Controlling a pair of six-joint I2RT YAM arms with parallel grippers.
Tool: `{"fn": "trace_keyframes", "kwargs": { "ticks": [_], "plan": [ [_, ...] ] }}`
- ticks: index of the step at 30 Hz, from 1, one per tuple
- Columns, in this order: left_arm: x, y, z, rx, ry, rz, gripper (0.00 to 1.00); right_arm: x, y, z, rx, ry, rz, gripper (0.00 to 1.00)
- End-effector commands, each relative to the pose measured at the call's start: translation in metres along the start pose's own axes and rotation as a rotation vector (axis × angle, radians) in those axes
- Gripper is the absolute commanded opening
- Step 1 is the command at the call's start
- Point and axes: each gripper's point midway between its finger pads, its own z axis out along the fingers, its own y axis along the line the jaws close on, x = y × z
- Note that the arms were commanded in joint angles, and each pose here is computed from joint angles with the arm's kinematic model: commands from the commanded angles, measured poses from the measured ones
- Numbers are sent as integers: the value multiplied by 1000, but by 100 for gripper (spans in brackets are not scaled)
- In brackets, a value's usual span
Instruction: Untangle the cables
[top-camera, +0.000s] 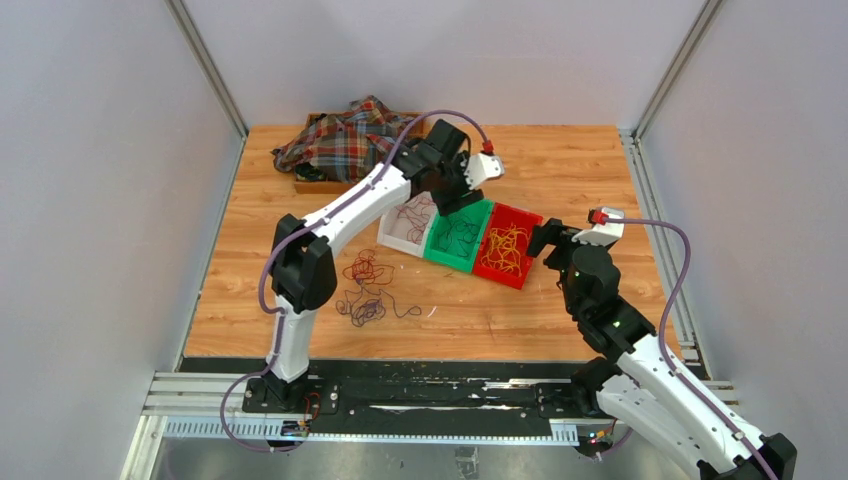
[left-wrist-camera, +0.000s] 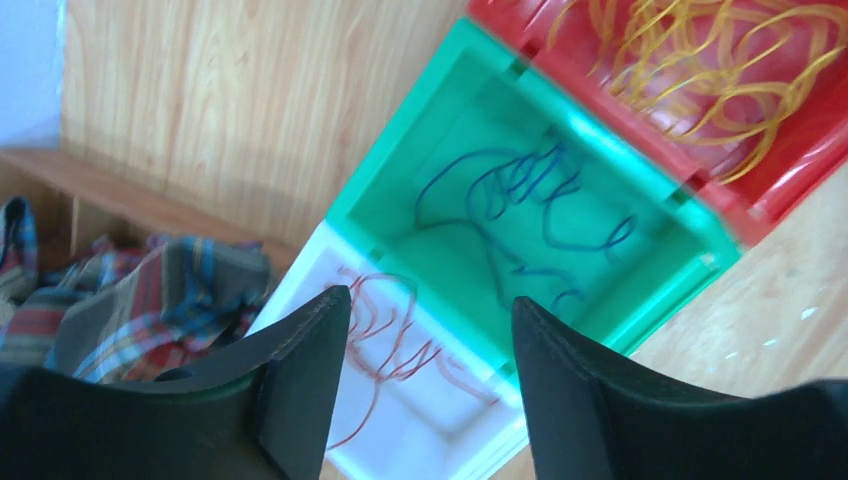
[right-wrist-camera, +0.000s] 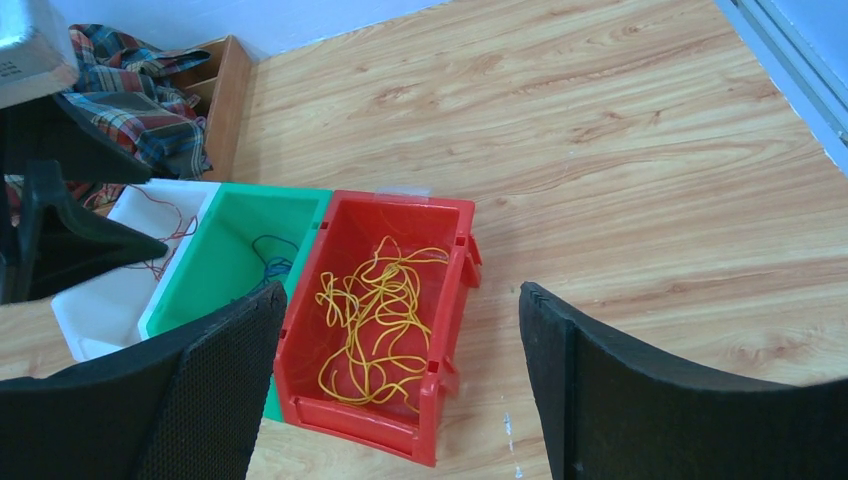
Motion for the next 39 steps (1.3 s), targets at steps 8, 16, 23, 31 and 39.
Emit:
{"fn": "trace_keyframes", "kwargs": {
  "ticks": [8, 16, 23, 31, 39],
  "plan": [
    [60, 38, -12, -50, 71, -69, 48, 3, 1, 2, 1, 20, 34, 84],
    [79, 42, 10, -76, 76, -86, 36, 3, 0, 2, 9, 21, 33, 82],
    [104, 64, 22, -181, 80, -147, 15, 5, 0, 3, 9, 28, 36, 80],
    [119, 52, 30, -163, 89, -169, 9, 7, 2, 3, 3, 35, 42, 78],
    [103, 35, 3, -86, 51, -195, 40, 6, 5, 5, -7, 39, 45, 77]
  ]
}}
